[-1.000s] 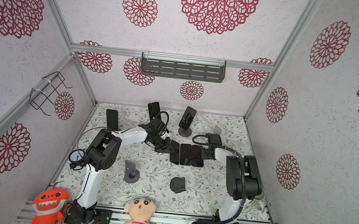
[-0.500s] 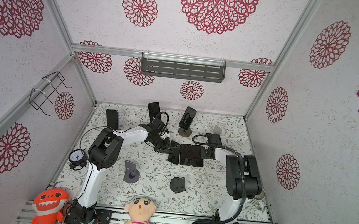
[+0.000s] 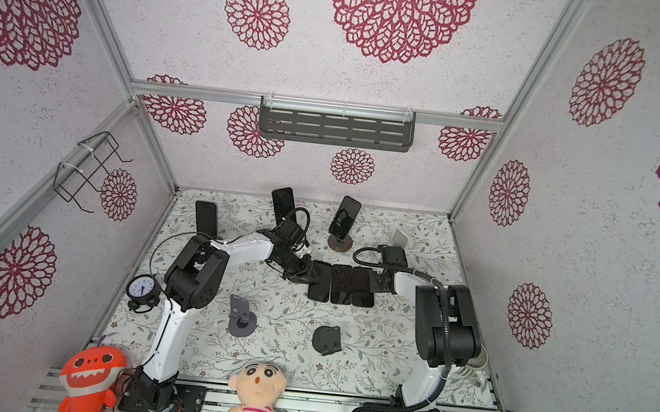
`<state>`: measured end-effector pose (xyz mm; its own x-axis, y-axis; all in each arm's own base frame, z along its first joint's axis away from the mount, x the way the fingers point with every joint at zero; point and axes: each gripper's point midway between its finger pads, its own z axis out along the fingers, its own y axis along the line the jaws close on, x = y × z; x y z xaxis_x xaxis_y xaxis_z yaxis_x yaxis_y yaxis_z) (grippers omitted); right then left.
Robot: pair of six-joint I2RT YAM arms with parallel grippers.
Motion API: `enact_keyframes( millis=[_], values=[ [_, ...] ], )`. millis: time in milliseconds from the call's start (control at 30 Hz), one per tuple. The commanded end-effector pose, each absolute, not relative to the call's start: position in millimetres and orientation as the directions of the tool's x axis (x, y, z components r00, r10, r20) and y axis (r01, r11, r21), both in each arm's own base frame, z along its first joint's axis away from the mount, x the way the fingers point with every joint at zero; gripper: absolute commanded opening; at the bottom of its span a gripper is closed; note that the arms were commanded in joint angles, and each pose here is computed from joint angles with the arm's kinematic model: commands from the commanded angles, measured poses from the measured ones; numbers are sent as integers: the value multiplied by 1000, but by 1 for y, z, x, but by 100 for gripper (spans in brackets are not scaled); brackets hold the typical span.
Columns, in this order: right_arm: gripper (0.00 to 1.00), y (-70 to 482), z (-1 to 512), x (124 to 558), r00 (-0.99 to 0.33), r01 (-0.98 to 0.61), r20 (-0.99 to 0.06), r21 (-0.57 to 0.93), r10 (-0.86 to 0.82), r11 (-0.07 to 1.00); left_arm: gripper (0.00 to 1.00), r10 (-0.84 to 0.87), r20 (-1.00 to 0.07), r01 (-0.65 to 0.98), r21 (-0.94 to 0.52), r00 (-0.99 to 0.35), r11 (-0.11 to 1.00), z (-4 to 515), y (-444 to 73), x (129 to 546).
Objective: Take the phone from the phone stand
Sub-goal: 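Press the phone flat and open the left gripper to release it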
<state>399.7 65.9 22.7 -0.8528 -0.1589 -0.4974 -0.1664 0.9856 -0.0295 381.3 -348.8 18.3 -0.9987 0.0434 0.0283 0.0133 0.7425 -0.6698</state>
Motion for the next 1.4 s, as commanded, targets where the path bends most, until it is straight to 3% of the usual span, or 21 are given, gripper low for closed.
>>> enact_keyframes(
  millis=[0,500,600,833,1000,1200,1367],
  values=[
    [0,69,17,395,-867,-171,-470,-24,-162,985,29,38,52,-4,-646,-998,763,6,-344,378],
    [0,69,18,393,-871,-166,-466,-19,-156,986,35,47,54,1,-650,-997,760,6,-346,374],
    [0,69,19,394,-872,-161,-467,-19,-151,987,44,40,47,1,-640,-998,768,5,-343,374],
    [0,70,20,394,-871,-161,-467,-15,-150,987,50,36,41,1,-645,-999,764,6,-343,375],
    [0,69,20,394,-871,-158,-469,-15,-146,987,59,37,32,9,-618,-999,786,7,-337,373],
    [0,69,22,394,-871,-153,-471,-14,-142,988,78,33,-3,28,-603,-999,797,13,-333,376],
    [0,70,23,394,-870,-151,-473,-8,-137,988,80,37,-22,43,-591,-999,806,19,-330,377]
  ],
)
